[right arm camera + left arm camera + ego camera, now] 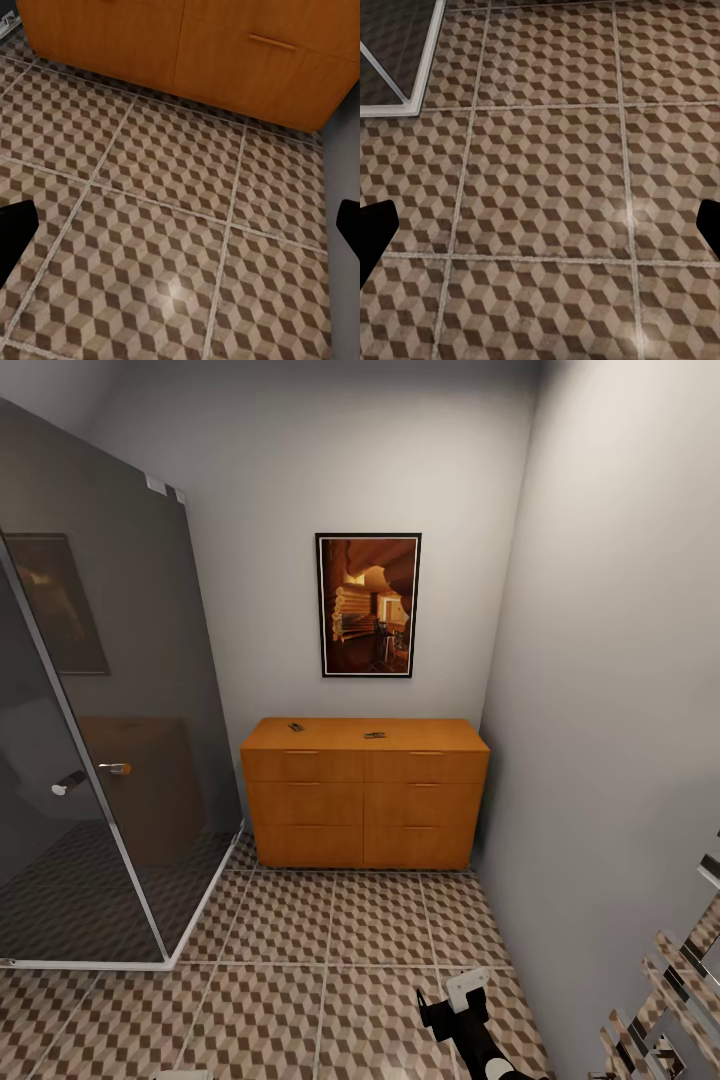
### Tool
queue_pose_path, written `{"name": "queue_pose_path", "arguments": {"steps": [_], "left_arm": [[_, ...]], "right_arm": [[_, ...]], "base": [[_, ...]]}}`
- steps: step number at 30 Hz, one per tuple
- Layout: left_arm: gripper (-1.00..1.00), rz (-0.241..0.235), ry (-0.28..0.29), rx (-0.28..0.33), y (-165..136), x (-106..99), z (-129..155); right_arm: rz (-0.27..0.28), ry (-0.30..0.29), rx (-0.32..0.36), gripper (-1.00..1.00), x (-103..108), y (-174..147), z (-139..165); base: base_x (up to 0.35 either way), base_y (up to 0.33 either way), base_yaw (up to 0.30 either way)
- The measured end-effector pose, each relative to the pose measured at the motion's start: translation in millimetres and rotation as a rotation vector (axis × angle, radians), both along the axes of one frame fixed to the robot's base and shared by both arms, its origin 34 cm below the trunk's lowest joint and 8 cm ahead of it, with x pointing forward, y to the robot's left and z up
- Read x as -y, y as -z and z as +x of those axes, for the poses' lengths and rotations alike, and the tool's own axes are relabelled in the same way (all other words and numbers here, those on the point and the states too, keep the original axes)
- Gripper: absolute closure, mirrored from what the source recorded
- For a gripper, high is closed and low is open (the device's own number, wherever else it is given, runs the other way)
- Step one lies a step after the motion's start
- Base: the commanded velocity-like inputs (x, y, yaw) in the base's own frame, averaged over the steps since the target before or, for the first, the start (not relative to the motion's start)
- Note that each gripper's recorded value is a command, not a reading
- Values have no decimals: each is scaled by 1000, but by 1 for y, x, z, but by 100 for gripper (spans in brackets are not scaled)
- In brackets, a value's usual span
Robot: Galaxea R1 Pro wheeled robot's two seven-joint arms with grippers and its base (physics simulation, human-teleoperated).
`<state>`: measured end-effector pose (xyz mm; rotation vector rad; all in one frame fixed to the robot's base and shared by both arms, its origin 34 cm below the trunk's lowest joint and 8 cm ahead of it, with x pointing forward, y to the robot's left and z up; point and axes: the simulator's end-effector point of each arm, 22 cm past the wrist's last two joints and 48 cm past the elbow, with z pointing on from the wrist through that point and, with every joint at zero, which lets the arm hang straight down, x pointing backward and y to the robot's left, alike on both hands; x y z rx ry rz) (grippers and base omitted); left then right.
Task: Take the four mousetraps from the cabinet in the bathroom and place them on the bathroom floor. Make sure all four end up on the same floor surface, and ensure that at least two of them are either under or directly next to the same bathroom sink.
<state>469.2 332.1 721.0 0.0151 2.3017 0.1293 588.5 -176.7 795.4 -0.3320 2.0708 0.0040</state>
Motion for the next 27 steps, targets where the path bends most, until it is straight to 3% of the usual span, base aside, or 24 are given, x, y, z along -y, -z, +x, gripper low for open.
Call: {"name": "queue_pose_path", "arguments": {"steps": [27], "left_arm": [[-100, 0, 0, 0, 0, 0, 0]], "right_arm": [[0, 0, 0, -100, 0, 0, 0]], "base": [[0, 0, 0]]}}
